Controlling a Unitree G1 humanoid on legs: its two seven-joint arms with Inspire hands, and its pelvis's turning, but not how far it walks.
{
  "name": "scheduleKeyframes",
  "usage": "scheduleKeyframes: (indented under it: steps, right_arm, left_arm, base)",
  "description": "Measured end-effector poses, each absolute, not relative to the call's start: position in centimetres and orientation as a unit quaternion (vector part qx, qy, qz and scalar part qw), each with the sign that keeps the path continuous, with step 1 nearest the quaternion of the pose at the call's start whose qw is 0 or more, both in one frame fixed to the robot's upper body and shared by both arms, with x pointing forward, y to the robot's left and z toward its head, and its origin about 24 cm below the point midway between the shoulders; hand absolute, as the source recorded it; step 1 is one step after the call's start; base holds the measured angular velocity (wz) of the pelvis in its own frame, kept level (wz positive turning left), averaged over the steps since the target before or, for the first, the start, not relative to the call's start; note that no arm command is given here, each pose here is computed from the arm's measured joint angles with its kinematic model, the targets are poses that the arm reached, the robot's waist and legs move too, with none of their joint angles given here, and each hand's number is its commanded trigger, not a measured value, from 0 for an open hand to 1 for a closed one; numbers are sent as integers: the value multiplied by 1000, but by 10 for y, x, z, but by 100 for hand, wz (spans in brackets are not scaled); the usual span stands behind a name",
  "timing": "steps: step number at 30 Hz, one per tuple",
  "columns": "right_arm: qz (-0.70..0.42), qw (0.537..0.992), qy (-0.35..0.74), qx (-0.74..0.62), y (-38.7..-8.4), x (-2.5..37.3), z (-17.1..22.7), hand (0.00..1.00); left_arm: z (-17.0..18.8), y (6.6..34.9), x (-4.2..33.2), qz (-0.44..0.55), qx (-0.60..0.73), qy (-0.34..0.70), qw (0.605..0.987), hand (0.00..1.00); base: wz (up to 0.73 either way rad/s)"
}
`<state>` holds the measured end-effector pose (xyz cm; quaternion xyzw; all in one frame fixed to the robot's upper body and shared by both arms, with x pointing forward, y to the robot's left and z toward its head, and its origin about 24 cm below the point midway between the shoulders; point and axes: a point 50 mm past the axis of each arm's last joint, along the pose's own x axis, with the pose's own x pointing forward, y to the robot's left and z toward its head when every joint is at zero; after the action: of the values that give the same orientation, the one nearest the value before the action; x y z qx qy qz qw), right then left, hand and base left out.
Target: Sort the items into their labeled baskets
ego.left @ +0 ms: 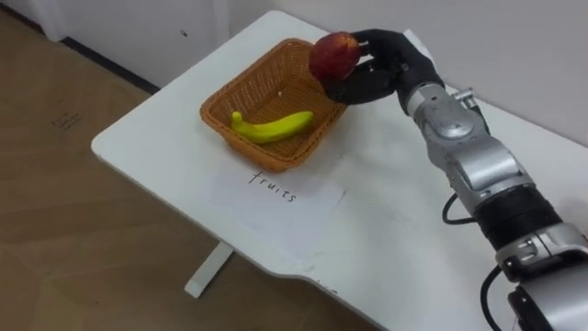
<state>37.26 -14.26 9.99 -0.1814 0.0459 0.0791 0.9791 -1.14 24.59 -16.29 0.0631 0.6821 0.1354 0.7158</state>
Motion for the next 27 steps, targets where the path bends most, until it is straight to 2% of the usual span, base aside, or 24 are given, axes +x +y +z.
scheduleKeyframes:
  steps: [19,20,21,22,24,25,26,27]
  right_arm:
    - [100,973,53,-199,-125,369,91,100]
    - [104,972,54,-203,-124,368,89,95]
    - [106,972,54,-205,-123,368,89,76]
    - [107,971,54,-205,-123,368,89,73]
    - [107,971,55,-205,-123,367,88,44]
    - [107,971,55,-206,-123,367,88,24]
    - [106,971,54,-208,-123,367,88,14]
    - [106,970,53,-214,-123,367,88,10]
  left_arm:
    - [-162,250,-10,130,76,680,718,0]
    - [-162,249,-10,129,76,680,718,0]
    - [-162,249,-10,129,76,680,718,0]
    - [-162,249,-9,129,76,679,718,0]
    - [-161,249,-9,129,76,679,719,0]
    - [-161,250,-9,129,76,679,719,0]
    - [-161,250,-9,130,76,678,719,0]
    - [-161,250,-9,131,76,678,719,0]
  base:
    - [2]
    - [0]
    - [-3]
    - [-3]
    - [0]
    - [0]
    - [0]
    - [0]
